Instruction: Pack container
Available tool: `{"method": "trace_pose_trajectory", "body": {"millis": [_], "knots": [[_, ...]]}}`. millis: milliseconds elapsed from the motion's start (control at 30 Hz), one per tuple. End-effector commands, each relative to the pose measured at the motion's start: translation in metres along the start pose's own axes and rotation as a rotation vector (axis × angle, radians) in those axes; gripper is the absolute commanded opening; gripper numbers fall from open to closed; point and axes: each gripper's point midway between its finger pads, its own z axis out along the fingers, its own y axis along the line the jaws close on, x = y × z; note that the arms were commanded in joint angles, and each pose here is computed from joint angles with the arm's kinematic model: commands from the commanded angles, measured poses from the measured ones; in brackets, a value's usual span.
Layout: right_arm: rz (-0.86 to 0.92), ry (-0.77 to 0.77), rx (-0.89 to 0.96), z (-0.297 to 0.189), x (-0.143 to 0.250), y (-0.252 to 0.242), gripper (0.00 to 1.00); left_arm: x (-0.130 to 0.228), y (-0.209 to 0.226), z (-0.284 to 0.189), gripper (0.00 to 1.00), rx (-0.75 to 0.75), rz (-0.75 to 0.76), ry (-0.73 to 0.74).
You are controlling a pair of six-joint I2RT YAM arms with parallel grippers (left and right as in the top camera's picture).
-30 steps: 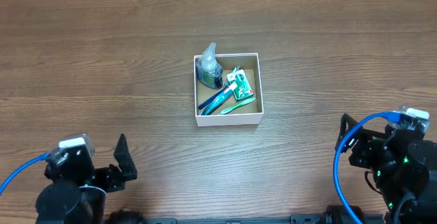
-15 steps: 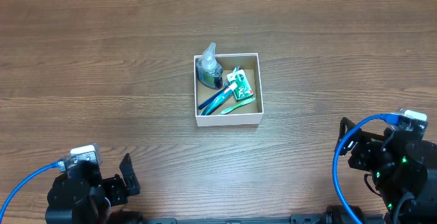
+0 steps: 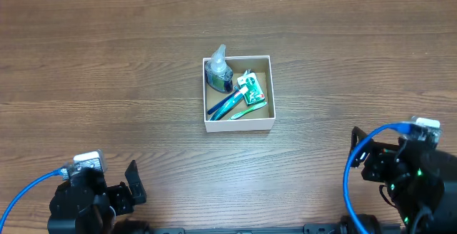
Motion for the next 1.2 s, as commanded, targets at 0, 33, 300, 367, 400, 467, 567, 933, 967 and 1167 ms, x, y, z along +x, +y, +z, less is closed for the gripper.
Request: {"method": "trace_pose_trajectory", "body": {"millis": [0, 33, 300, 367, 400, 467, 567, 933, 967, 1167], "knots": [[-0.057, -0.118, -0.034, -0.007, 0.002, 0.003, 1.0, 0.001, 0.003, 0.001, 1.0, -0.019, -0.019, -0.003], [-0.058, -0.151, -0.045, -0.007, 0.004, 0.004, 1.0, 0.001, 0.003, 0.001, 1.0, -0.019, -0.019, -0.003], [-0.05, -0.317, -0.117, 0.014, 0.028, 0.006, 1.0, 0.001, 0.003, 0.001, 1.0, -0.019, -0.019, -0.003], [-0.049, -0.367, -0.135, 0.02, 0.027, 0.008, 1.0, 0.001, 0.003, 0.001, 1.0, -0.019, -0.019, -0.003], [-0.048, -0.39, -0.144, 0.023, 0.026, 0.009, 1.0, 0.001, 0.003, 0.001, 1.0, -0.019, -0.019, -0.003], [-0.044, -0.444, -0.154, 0.031, 0.025, 0.01, 1.0, 0.001, 0.004, 0.001, 1.0, -0.019, -0.019, -0.003], [-0.041, -0.502, -0.162, 0.041, 0.021, 0.01, 1.0, 0.001, 0.003, 0.001, 1.0, -0.019, -0.019, -0.003], [-0.079, -0.743, -0.164, 0.074, 0.016, 0.007, 1.0, 0.001, 0.003, 0.001, 1.0, -0.019, -0.019, -0.003], [-0.079, -0.728, -0.163, 0.081, 0.023, 0.006, 1.0, 0.001, 0.003, 0.001, 1.0, -0.019, -0.019, -0.003], [-0.082, -0.536, -0.144, 0.11, 0.061, 0.001, 1.0, 0.001, 0.003, 0.001, 1.0, -0.019, -0.019, -0.003]]}}
